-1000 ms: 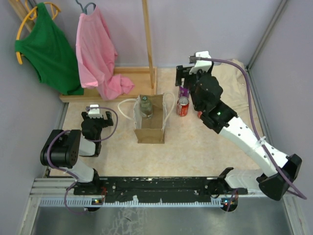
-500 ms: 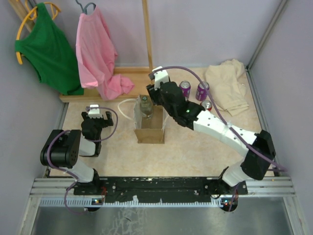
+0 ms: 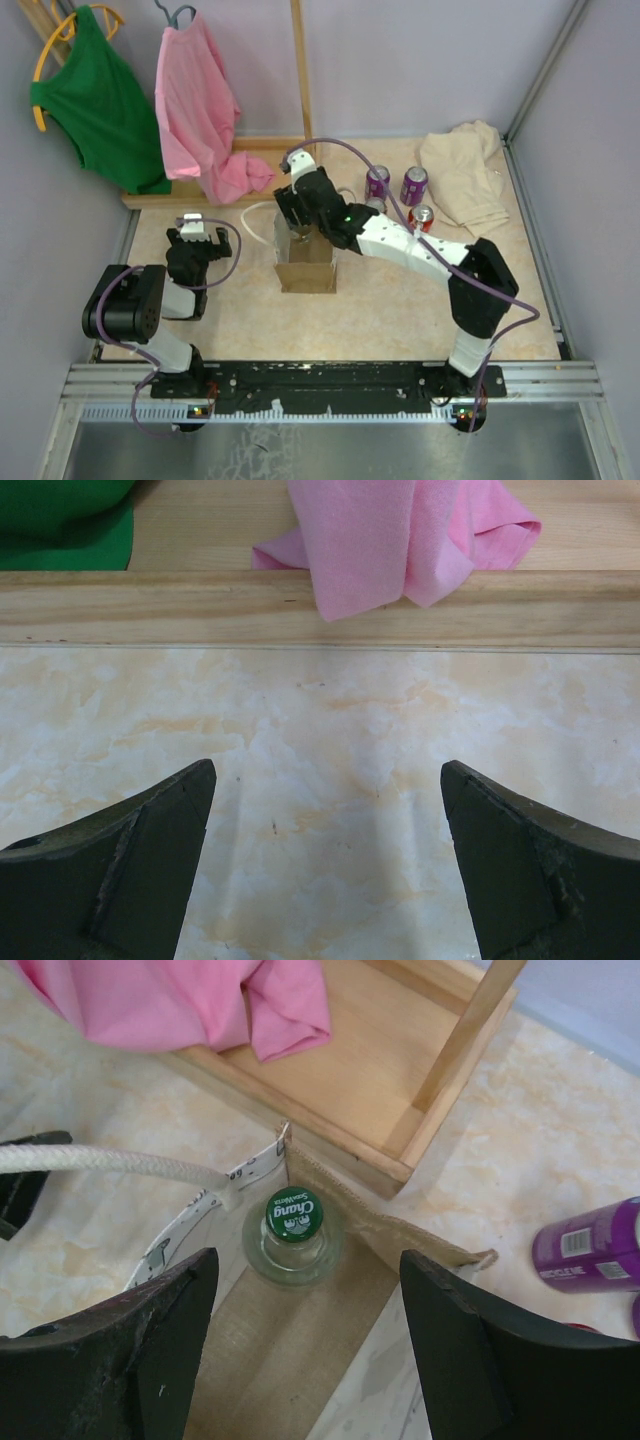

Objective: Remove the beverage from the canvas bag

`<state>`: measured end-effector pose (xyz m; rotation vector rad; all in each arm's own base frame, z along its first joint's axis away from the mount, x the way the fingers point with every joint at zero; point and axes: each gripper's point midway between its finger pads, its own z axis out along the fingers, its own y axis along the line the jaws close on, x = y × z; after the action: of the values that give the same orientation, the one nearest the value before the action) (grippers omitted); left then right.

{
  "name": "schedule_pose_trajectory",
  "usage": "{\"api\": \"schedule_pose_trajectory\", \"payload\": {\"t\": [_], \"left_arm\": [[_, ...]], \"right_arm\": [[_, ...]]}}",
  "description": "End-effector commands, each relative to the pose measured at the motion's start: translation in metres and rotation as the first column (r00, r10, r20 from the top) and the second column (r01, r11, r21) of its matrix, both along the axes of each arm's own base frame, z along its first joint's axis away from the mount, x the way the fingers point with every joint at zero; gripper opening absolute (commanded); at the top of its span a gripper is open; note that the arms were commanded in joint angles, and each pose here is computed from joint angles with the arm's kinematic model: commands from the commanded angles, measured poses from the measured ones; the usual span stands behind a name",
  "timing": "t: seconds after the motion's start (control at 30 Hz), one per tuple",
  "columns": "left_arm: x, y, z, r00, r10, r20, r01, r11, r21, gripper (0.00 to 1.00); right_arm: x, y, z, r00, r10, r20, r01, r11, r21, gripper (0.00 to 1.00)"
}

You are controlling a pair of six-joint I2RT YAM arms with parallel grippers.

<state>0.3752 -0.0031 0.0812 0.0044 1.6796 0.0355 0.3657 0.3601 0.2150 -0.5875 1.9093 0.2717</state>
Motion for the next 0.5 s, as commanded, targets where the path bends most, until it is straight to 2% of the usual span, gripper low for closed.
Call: {"api": "schedule_pose_trajectory", "payload": {"t": [0.0,0.47], "left_arm": [[0.006,-0.004,0.012,0.999,-0.016,0.047,0.016,1.0,0.001,1.0],[0.006,-0.004,0.012,0.999,-0.016,0.047,0.016,1.0,0.001,1.0]], "right_arm": [[0.005,0.017,0.006,1.0,-0.005,-0.004,0.005,0.999,0.05,0.74],[0.017,0.024,-0.04,0.998,-0.041,-0.054,0.041,0.999,-0.013,0.75]]}}
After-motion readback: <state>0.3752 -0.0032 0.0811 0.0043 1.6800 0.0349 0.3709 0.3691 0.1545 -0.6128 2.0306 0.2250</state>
